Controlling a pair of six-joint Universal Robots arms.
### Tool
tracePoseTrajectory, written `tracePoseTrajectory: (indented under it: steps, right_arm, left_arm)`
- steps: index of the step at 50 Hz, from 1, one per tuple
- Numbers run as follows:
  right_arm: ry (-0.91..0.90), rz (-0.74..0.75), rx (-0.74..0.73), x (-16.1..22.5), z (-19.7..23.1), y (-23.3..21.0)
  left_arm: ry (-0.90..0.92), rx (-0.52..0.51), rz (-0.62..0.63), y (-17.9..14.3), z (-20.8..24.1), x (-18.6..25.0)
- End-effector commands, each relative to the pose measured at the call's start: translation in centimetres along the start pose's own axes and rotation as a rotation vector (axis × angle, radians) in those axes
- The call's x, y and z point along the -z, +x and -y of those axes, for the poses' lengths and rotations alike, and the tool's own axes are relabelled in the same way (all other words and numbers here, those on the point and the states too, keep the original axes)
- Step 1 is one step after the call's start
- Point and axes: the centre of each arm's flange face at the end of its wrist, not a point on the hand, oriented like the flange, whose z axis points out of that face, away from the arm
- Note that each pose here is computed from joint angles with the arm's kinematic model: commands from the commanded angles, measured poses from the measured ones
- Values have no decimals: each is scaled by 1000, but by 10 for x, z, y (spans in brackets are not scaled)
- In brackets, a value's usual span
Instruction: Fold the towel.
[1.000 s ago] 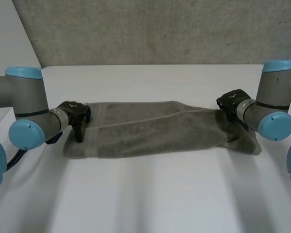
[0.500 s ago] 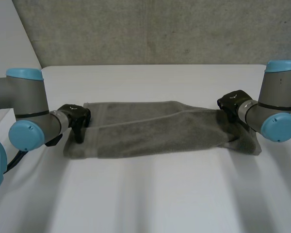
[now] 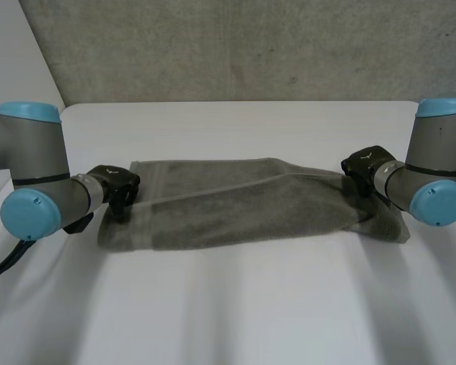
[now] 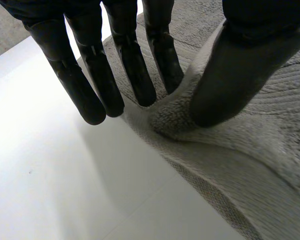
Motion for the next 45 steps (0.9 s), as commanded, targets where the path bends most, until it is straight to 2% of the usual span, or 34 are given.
tracePoseTrajectory:
  steps: [1, 9, 14, 23, 30, 35, 45]
  right_arm:
    - [2, 1, 2, 2, 0, 0]
    - [6, -7, -1, 3, 1, 3]
    - [25, -23, 0, 3, 4, 5]
    - [76, -61, -6, 0, 12, 11]
    - [216, -142, -51, -9, 29, 24]
    - [311, -185, -48, -23, 37, 29]
    - [266, -163, -48, -48, 22, 23]
  left_arm:
    - [5, 1, -2, 1, -2, -3]
    - [-3, -2, -7, 3, -6, -8]
    - [51, -7, 13, 0, 0, -13]
    - [279, -32, 115, -18, 36, -28]
    - [433, -55, 189, -30, 59, -51]
    - [453, -59, 197, -26, 55, -72]
    - [450, -67, 176, -10, 37, -100]
